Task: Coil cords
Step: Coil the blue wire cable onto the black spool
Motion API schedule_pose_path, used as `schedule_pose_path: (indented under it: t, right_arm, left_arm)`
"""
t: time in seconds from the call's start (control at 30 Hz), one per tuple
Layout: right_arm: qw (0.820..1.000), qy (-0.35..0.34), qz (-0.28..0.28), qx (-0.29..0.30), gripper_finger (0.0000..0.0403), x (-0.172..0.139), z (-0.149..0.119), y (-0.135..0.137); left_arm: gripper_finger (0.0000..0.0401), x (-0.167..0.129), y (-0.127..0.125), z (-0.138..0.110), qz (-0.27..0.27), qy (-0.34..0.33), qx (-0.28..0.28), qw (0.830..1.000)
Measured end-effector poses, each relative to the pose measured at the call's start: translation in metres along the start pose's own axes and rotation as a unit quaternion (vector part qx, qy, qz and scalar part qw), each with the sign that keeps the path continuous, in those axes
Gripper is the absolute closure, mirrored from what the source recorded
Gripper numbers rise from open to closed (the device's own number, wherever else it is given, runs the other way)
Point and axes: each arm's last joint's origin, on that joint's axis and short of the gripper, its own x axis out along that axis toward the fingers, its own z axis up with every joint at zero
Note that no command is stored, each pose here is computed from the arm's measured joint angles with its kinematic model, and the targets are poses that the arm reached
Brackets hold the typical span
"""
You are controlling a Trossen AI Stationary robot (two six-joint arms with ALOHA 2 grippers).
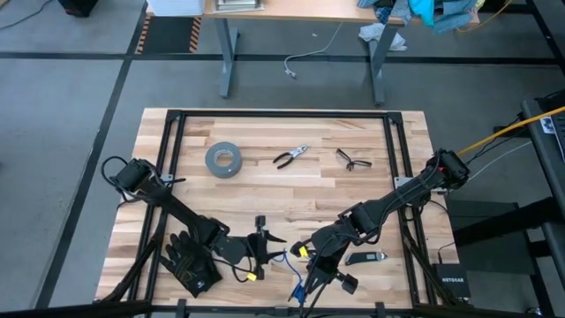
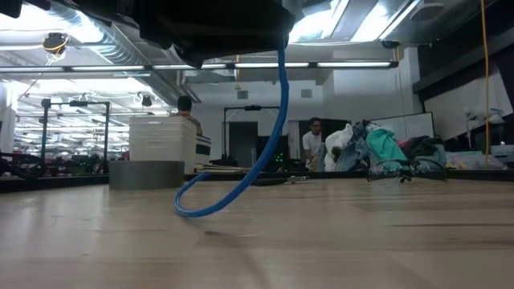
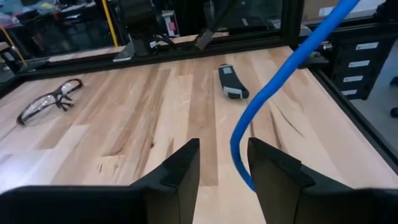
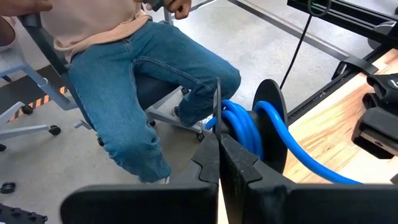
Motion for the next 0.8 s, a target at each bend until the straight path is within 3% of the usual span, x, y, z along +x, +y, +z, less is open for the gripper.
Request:
schedule_pose_path:
  t: [0.2,0.47,0.63,0.8]
  right_arm:
    - [1.000,0.000,0.000,-0.002,0.0402,0.000,0.000,0.000]
    - [1.000,0.001,-0.007,-0.011,0.0402,0.000,0.000,0.000]
    - [1.000,-0.006,-0.013,-0.023,0.0402,0.000,0.002,-0.001]
    - [0.998,-0.028,-0.009,-0.048,0.0402,0.000,0.006,-0.001]
  left_arm:
    - [0.0288,0.001,0.002,0.000,0.003,0.000,-0.006,1.000]
    - [0.0391,0.004,0.005,0.000,-0.002,0.002,-0.023,1.000]
    - [0.0389,0.008,0.011,0.002,-0.012,-0.002,-0.039,0.999]
    - [0.0395,0.013,0.015,0.005,-0.069,-0.011,-0.052,0.996]
